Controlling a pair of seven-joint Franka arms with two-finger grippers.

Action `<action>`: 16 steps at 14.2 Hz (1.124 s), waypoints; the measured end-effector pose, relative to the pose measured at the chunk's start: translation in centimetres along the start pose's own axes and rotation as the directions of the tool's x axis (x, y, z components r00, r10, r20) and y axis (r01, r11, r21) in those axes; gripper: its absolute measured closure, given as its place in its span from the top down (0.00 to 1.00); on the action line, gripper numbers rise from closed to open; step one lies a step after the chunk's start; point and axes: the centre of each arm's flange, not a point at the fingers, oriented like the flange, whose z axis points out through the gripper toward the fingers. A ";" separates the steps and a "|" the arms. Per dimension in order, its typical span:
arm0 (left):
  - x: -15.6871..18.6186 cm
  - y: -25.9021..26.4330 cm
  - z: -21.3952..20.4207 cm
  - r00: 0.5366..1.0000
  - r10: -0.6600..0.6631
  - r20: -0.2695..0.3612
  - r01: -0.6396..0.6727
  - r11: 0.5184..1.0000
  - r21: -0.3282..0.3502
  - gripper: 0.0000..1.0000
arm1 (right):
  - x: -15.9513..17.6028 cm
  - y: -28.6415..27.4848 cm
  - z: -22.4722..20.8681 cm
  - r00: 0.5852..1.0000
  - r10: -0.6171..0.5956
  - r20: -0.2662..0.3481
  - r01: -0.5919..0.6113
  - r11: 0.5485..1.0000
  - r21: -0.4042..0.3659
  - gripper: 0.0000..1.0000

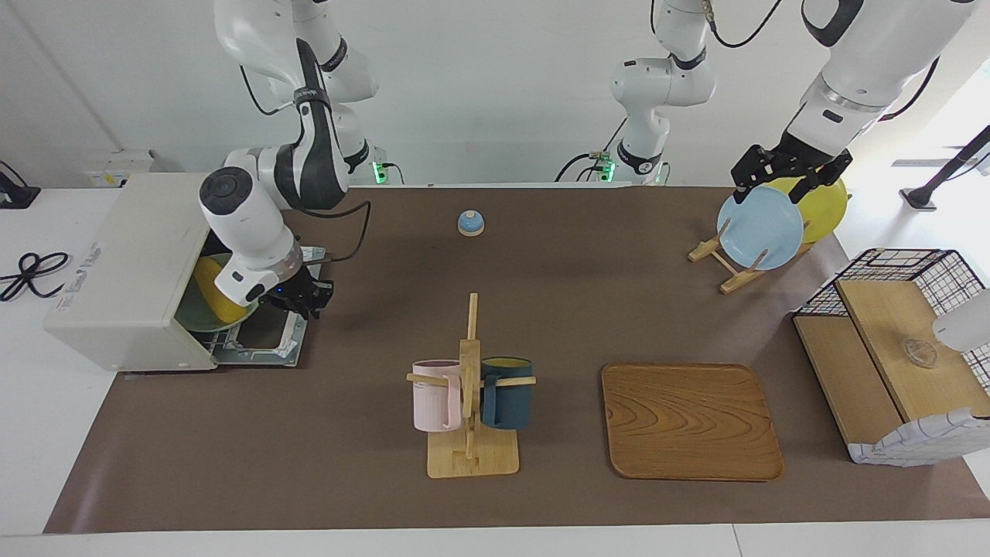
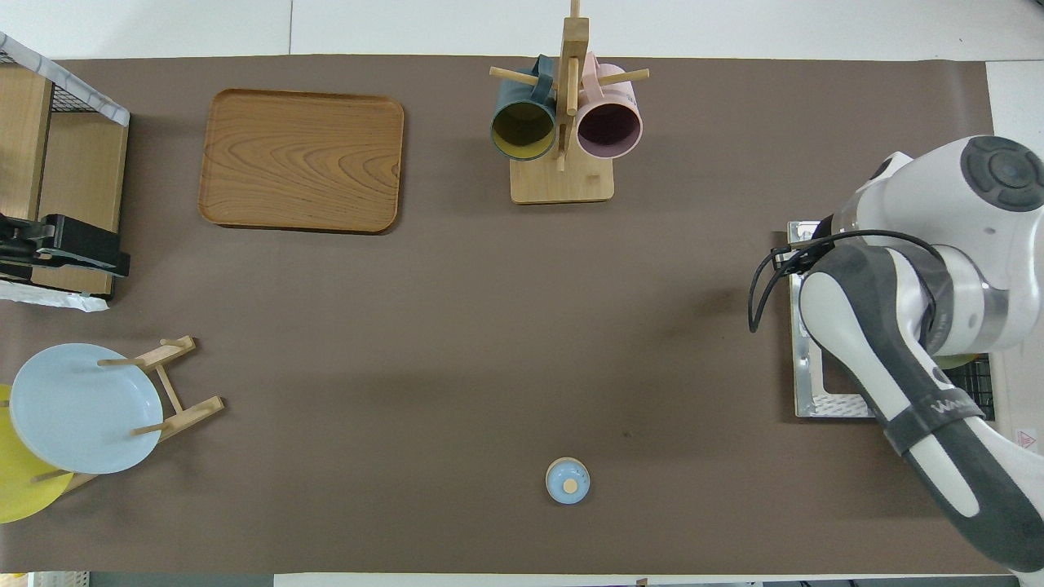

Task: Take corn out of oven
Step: 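Grasp the pale green plate inside the oven with the right gripper, then pull the plate with the yellow corn out of the oven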

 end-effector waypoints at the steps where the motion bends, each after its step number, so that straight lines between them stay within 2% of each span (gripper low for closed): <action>1: 0.0 0.0 0.0 1.000 0.000 0.000 0.000 1.000 0.000 1.00 | -0.9 0.8 -1.7 1.000 0.014 0.024 -0.014 1.000 0.004 0.24; 3: 0.0 0.0 0.0 1.000 0.000 0.000 0.000 1.000 0.000 1.00 | -2.6 3.9 -3.1 0.996 0.069 0.059 -0.070 0.998 0.011 0.28; 4: 0.0 0.1 0.0 1.000 0.001 0.000 -0.001 1.000 0.000 1.00 | -3.3 5.7 -2.8 0.993 0.098 0.069 -0.099 0.995 0.014 0.31; 6: 0.0 0.1 0.0 1.000 0.001 -0.001 -0.001 1.000 0.000 1.00 | -4.3 7.4 -1.1 0.989 0.122 0.080 -0.123 0.992 0.018 0.31; 10: 0.0 0.1 0.0 1.000 0.001 -0.002 -0.001 1.000 0.000 1.00 | -5.2 6.8 2.0 0.993 0.107 0.051 -0.108 0.994 0.009 0.31; 14: 0.0 0.1 0.0 1.000 0.001 -0.004 -0.001 1.000 0.000 1.00 | -5.6 6.9 1.8 0.998 0.047 0.048 -0.045 0.998 -0.038 0.33; 16: 0.0 0.1 0.0 1.000 0.001 -0.005 -0.001 1.000 0.000 1.00 | -5.6 6.9 1.7 0.998 0.041 0.049 -0.038 0.998 -0.049 0.37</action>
